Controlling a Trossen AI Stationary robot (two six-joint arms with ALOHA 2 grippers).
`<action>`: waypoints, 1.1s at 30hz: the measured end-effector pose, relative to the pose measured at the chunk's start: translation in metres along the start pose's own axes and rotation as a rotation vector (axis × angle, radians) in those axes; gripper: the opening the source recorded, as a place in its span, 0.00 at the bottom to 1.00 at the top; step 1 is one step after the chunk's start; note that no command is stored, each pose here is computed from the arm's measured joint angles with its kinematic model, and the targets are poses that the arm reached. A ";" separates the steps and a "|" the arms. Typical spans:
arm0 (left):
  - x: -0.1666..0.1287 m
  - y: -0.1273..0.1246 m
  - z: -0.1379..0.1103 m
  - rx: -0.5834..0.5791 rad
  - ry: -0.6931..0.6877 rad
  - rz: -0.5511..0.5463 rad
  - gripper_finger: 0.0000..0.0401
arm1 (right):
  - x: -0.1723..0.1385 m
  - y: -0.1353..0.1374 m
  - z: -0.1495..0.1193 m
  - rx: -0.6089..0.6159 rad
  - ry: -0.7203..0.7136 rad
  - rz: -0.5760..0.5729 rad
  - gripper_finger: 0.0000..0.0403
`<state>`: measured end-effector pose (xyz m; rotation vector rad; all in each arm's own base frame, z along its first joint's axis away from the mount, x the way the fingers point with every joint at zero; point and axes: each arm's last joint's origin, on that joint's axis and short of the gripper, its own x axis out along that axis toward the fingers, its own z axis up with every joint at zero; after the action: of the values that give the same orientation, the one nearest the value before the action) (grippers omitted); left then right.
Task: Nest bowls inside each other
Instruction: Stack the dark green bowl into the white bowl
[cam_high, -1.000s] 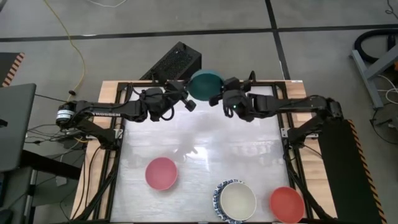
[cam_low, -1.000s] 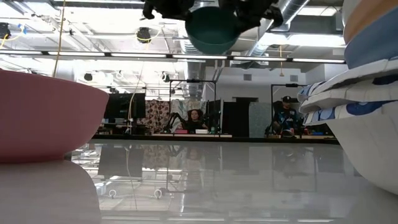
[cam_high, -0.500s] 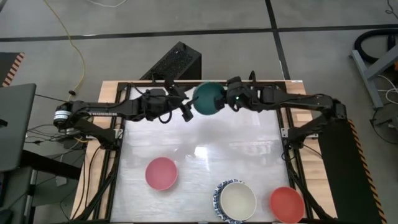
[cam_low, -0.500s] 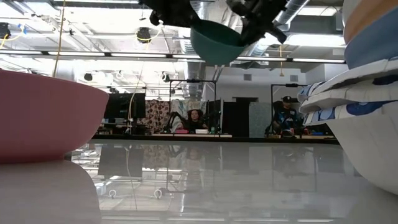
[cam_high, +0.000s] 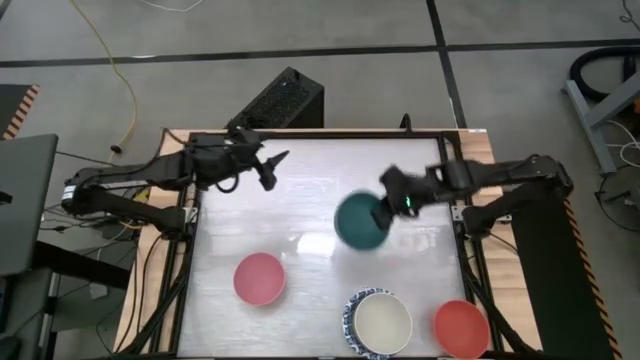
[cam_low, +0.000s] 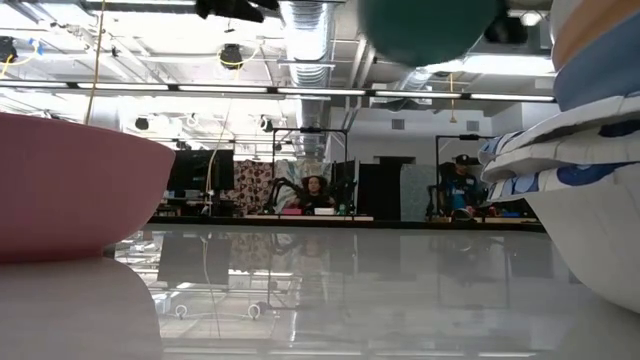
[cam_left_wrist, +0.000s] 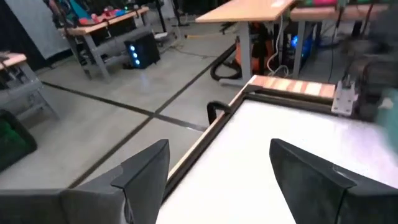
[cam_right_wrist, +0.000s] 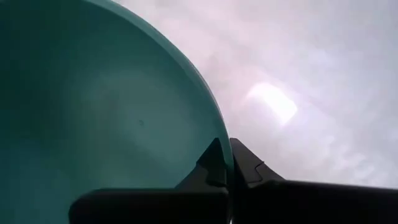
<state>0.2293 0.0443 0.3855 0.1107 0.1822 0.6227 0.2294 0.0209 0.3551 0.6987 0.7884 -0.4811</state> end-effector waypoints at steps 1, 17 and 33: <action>-0.004 0.003 0.001 -0.017 -0.003 0.001 0.66 | -0.003 0.007 -0.009 0.001 0.020 0.031 0.01; -0.019 0.010 -0.004 -0.096 0.067 0.002 0.66 | -0.002 0.076 -0.138 0.054 0.293 0.083 0.01; -0.006 0.002 -0.011 -0.156 0.109 0.006 0.66 | 0.013 0.088 -0.181 0.053 0.431 -0.003 0.01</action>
<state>0.2214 0.0433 0.3759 -0.0739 0.2379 0.6471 0.2068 0.2095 0.2868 0.8646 1.1836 -0.3574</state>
